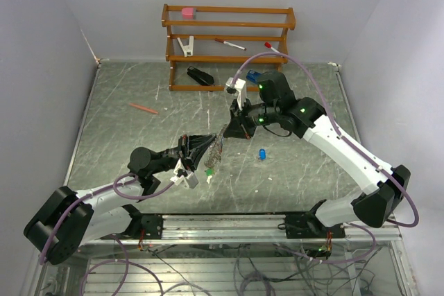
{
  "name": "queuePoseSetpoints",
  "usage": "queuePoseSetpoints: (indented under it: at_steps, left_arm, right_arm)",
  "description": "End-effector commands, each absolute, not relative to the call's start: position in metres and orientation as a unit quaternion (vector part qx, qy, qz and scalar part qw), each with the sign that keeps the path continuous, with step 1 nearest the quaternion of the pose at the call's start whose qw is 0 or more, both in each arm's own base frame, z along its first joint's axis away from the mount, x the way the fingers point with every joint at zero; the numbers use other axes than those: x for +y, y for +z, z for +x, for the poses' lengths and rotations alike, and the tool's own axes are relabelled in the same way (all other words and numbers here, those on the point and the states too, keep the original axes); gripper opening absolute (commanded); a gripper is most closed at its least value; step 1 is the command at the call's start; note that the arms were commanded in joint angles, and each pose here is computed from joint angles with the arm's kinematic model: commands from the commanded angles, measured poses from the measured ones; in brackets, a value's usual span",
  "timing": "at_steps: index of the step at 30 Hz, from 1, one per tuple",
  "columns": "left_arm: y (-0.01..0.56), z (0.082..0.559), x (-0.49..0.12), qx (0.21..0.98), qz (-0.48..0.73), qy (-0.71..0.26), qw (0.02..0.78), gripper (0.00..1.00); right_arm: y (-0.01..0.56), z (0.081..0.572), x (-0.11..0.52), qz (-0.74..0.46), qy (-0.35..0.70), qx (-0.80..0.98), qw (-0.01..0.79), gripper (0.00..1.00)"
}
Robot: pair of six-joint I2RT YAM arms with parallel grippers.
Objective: Put the keys on the keyring
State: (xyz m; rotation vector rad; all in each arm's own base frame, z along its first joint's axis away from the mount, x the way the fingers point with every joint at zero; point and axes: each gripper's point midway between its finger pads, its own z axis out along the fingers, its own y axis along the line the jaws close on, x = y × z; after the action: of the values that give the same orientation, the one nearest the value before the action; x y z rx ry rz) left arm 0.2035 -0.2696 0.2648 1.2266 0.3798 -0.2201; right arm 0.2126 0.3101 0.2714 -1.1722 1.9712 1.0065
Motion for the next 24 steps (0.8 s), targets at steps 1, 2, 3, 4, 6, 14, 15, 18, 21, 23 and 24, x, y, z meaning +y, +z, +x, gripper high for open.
queuePoseSetpoints:
  at_steps: [1, 2, 3, 4, 6, 14, 15, 18, 21, 23, 24]
  left_arm:
    - [0.317, 0.189, -0.265, 0.096, 0.531, -0.073, 0.839, 0.07]
    - [0.317, 0.189, -0.266, 0.095, 0.531, -0.073, 0.839, 0.07]
    - [0.317, 0.189, -0.266, 0.096, 0.532, -0.073, 0.838, 0.07]
    - [0.316, 0.190, -0.266, 0.096, 0.533, -0.072, 0.838, 0.07]
    - [0.316, 0.190, -0.266, 0.094, 0.535, -0.070, 0.837, 0.07]
    - [0.312, 0.191, -0.268, 0.094, 0.541, -0.065, 0.833, 0.07]
    - [0.312, 0.191, -0.268, 0.093, 0.542, -0.063, 0.833, 0.07]
    - [0.310, 0.192, -0.268, 0.091, 0.546, -0.054, 0.831, 0.07]
    - [0.308, 0.193, -0.269, 0.092, 0.550, -0.046, 0.829, 0.07]
    - [0.307, 0.195, -0.269, 0.090, 0.551, -0.038, 0.829, 0.07]
    - [0.306, 0.195, -0.269, 0.090, 0.553, -0.036, 0.828, 0.07]
  right_arm:
    - [0.272, 0.212, 0.312, -0.443, 0.393, 0.745, 0.307, 0.00]
    - [0.273, 0.210, 0.312, -0.443, 0.395, 0.745, 0.305, 0.00]
    - [0.274, 0.210, 0.312, -0.442, 0.396, 0.745, 0.306, 0.00]
    - [0.275, 0.209, 0.312, -0.440, 0.397, 0.745, 0.306, 0.00]
    - [0.277, 0.208, 0.313, -0.440, 0.401, 0.744, 0.305, 0.00]
    - [0.282, 0.202, 0.315, -0.429, 0.417, 0.747, 0.290, 0.00]
    - [0.282, 0.201, 0.315, -0.426, 0.419, 0.748, 0.288, 0.00]
    - [0.284, 0.200, 0.315, -0.416, 0.424, 0.753, 0.283, 0.00]
    - [0.288, 0.197, 0.317, -0.407, 0.435, 0.753, 0.279, 0.00]
    - [0.291, 0.196, 0.317, -0.402, 0.438, 0.754, 0.280, 0.00]
    - [0.292, 0.196, 0.317, -0.400, 0.440, 0.754, 0.280, 0.00]
